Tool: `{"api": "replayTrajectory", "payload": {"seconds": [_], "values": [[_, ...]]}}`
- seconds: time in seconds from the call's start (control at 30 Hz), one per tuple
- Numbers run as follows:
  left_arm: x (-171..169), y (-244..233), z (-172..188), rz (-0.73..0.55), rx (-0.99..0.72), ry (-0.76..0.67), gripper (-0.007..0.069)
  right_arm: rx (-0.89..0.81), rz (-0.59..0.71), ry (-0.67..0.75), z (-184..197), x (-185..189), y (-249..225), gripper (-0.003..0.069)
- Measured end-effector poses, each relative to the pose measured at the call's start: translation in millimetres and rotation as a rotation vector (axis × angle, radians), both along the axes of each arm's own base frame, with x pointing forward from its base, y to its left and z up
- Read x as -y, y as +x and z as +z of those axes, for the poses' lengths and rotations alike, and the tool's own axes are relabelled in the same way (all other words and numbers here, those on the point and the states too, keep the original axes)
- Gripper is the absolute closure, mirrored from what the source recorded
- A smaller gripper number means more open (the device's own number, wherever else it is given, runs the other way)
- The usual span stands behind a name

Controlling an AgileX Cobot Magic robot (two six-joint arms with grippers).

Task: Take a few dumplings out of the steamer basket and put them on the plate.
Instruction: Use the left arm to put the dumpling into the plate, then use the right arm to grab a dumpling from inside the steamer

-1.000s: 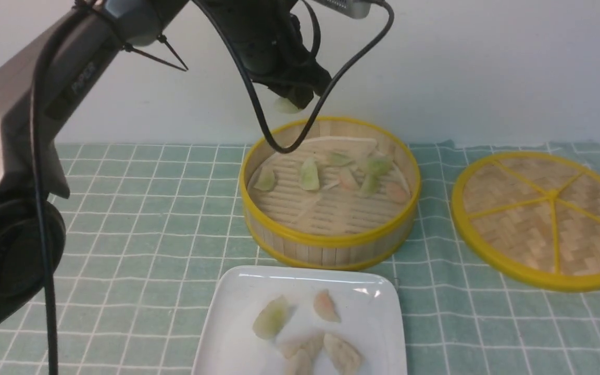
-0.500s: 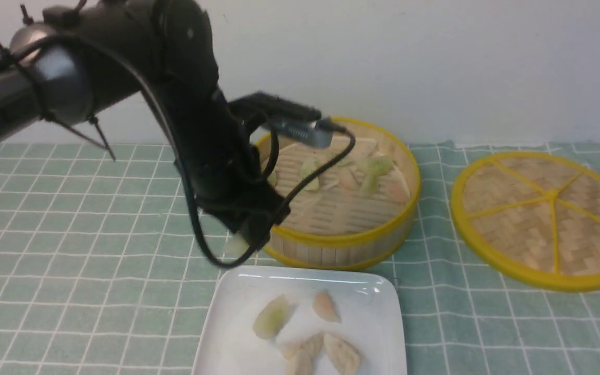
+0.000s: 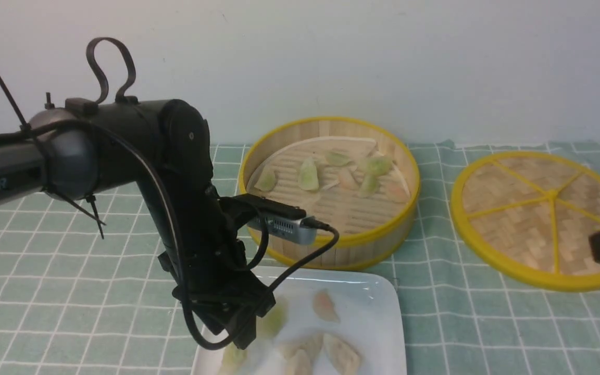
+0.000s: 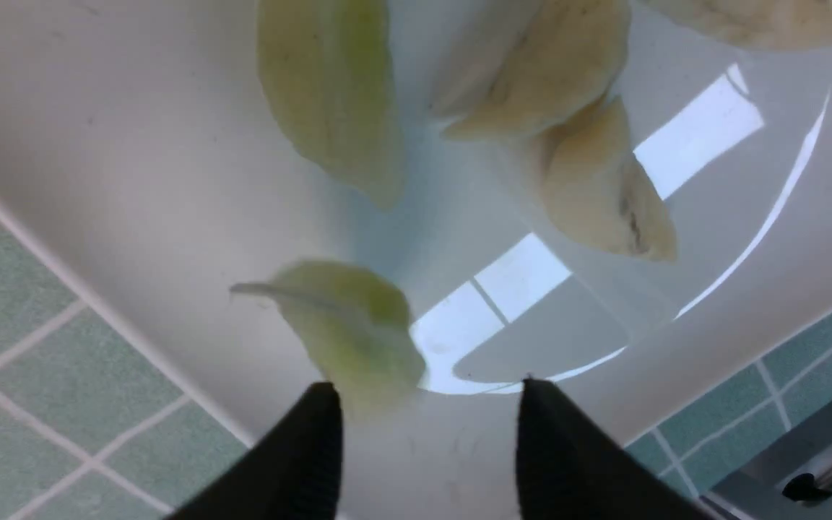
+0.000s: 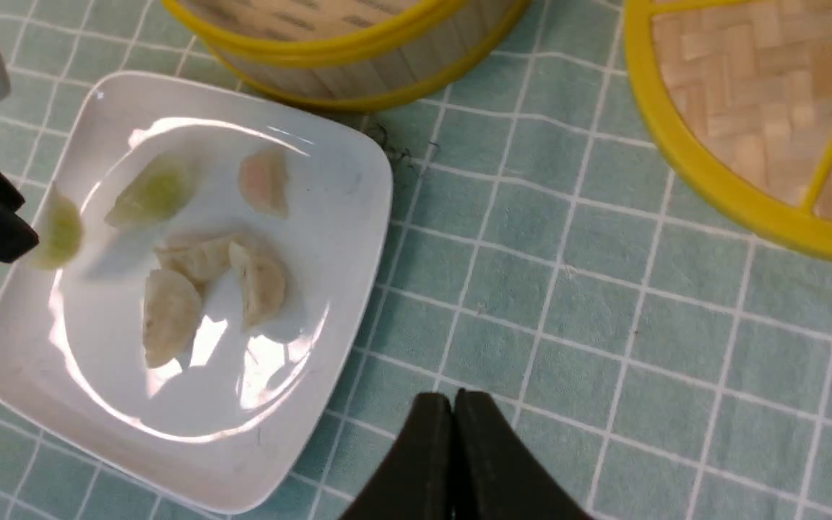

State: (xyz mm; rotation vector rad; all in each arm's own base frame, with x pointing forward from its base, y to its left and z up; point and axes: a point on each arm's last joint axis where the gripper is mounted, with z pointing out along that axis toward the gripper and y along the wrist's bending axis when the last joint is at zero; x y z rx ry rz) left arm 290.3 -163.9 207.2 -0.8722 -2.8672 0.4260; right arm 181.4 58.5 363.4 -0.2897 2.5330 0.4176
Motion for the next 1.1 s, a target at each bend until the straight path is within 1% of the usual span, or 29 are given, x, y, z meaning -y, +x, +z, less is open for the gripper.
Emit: {"api": "replayTrajectory", "payload": {"seconds": [0.03,0.07,0.1,0.17,0.2,0.27,0.3,0.33,0.37,0.43,0.5,0.6,0.73,0.8,0.83,0.87,0.93,0.97,1.03,1.1], "values": [[0,0,0,0.002,-0.001,0.000,0.0200,-0.005,0.018,-0.007,1,-3,8,0.0672],[0,0,0,0.002,-0.001,0.000,0.0191,-0.005,0.022,-0.009,1,-3,10,0.0672],[0,0,0,0.003,-0.001,0.000,0.0138,-0.015,0.049,-0.018,2,-10,25,0.0672],[0,0,1,0.004,-0.001,-0.002,0.0107,-0.015,0.079,-0.034,3,-19,42,0.0671],[0,-1,2,0.005,0.002,-0.004,0.0108,-0.009,0.091,-0.042,2,-23,49,0.0670],[-2,-2,10,-0.002,0.033,0.001,0.0163,0.017,0.117,-0.070,-1,-36,74,0.0666],[-5,-4,17,-0.003,0.059,0.011,0.0225,0.026,0.132,-0.082,-5,-44,88,0.0658],[-6,-4,19,-0.003,0.065,0.012,0.0238,0.028,0.134,-0.086,-5,-44,88,0.0656],[-13,-8,37,0.019,0.124,0.016,0.0353,0.037,0.165,-0.109,-13,-56,112,0.0632],[-22,-14,58,0.054,0.187,0.015,0.0497,0.044,0.193,-0.121,-20,-67,134,0.0595],[-33,-24,83,0.087,0.261,-0.004,0.0581,0.031,0.222,-0.136,-35,-80,158,0.0539],[-47,-46,121,0.117,0.375,-0.041,0.0624,0.016,0.251,-0.155,-60,-100,197,0.0423],[-60,-77,157,0.139,0.486,-0.091,0.0631,-0.003,0.274,-0.183,-99,-123,241,0.0270],[-67,-91,171,0.155,0.540,-0.107,0.0631,-0.012,0.283,-0.198,-122,-133,261,0.0206],[-67,-92,172,0.155,0.545,-0.107,0.0631,-0.014,0.285,-0.200,-124,-134,262,0.0200],[-70,-97,176,0.162,0.564,-0.107,0.0631,-0.019,0.288,-0.205,-132,-138,268,0.0174],[-79,-107,184,0.183,0.609,-0.082,0.0631,-0.056,0.276,-0.207,-159,-147,283,0.0125],[-79,-108,185,0.185,0.610,-0.083,0.0631,-0.058,0.274,-0.207,-161,-148,284,0.0123],[-87,-112,189,0.208,0.652,-0.040,0.0631,-0.083,0.255,-0.221,-181,-153,291,0.0108],[-90,-112,190,0.216,0.667,-0.019,0.0631,-0.093,0.246,-0.227,-187,-155,292,0.0109]]}}
